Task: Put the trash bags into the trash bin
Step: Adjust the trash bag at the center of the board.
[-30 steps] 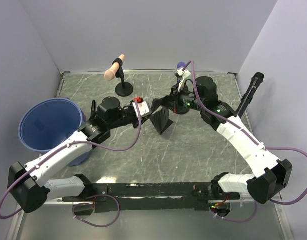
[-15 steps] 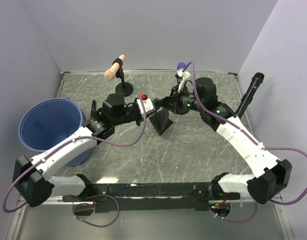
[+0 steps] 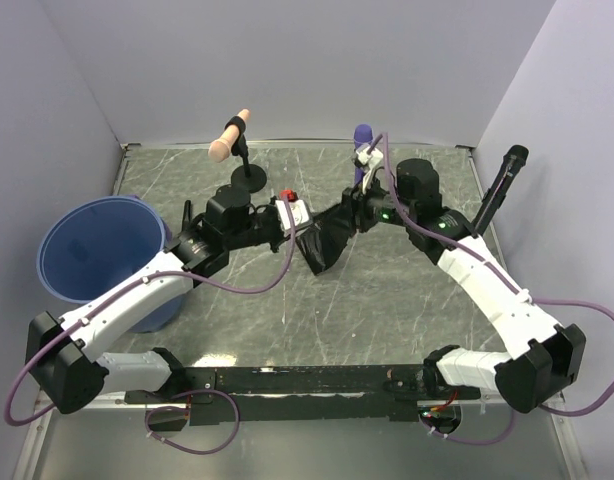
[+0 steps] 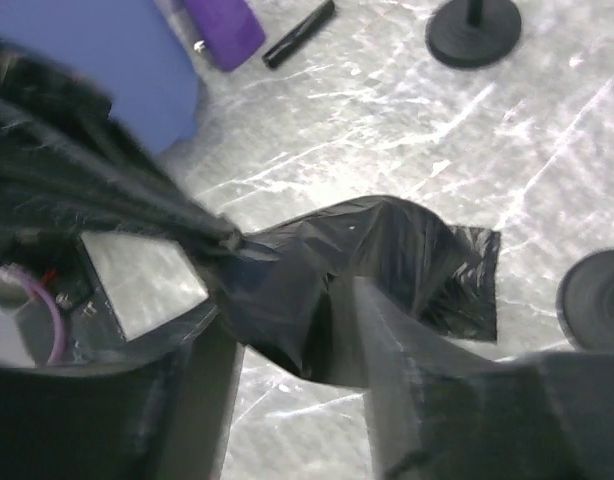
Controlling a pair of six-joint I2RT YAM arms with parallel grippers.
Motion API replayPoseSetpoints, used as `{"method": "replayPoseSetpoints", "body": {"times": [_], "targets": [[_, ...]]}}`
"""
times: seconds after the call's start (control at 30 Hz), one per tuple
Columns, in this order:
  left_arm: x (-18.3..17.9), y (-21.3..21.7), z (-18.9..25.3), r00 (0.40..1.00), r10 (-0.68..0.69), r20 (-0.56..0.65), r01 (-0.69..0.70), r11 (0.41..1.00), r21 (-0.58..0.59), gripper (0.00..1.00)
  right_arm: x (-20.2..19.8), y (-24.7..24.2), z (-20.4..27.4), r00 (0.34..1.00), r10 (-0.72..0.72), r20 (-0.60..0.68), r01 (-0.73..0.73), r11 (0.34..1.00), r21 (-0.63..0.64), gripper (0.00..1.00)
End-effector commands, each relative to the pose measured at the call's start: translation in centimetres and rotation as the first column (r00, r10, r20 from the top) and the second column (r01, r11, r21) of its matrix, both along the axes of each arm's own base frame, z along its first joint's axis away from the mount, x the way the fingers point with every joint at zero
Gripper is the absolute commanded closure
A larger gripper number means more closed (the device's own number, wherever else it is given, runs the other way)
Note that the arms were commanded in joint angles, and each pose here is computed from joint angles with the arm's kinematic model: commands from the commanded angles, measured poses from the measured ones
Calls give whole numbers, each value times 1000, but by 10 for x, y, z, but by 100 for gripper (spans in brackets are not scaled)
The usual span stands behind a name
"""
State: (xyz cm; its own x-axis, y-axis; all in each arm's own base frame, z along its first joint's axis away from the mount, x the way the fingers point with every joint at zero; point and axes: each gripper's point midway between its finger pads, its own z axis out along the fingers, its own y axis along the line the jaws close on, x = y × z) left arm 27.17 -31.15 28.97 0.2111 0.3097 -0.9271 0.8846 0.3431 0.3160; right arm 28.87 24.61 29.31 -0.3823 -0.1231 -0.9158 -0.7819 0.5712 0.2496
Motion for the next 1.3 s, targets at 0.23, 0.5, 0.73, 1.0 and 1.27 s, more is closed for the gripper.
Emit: {"method": "replayPoseSetpoints", "body": {"times": [0.23, 0.5, 0.73, 1.0, 1.27], "targets": [[-13, -1, 11, 988, -144, 64, 133, 980, 148, 99, -49, -2, 9, 912, 330, 244, -310, 943, -120, 22], [-14, 2, 10, 989, -139, 58, 128, 979, 160, 99, -35, 1, -1, 910, 325, 257, -291, 943, -161, 46], [-14, 3, 9, 989, -134, 57, 123, 979, 162, 99, -43, 6, -2, 884, 381, 271, -341, 922, -184, 47], [-13, 2, 25, 990, -119, 73, 110, 987, 121, 99, -43, 14, -24, 877, 406, 255, -354, 907, -226, 57], [-14, 2, 29, 990, -117, 84, 107, 988, 111, 99, -33, 19, -21, 860, 423, 287, -349, 896, -276, 84]]}}
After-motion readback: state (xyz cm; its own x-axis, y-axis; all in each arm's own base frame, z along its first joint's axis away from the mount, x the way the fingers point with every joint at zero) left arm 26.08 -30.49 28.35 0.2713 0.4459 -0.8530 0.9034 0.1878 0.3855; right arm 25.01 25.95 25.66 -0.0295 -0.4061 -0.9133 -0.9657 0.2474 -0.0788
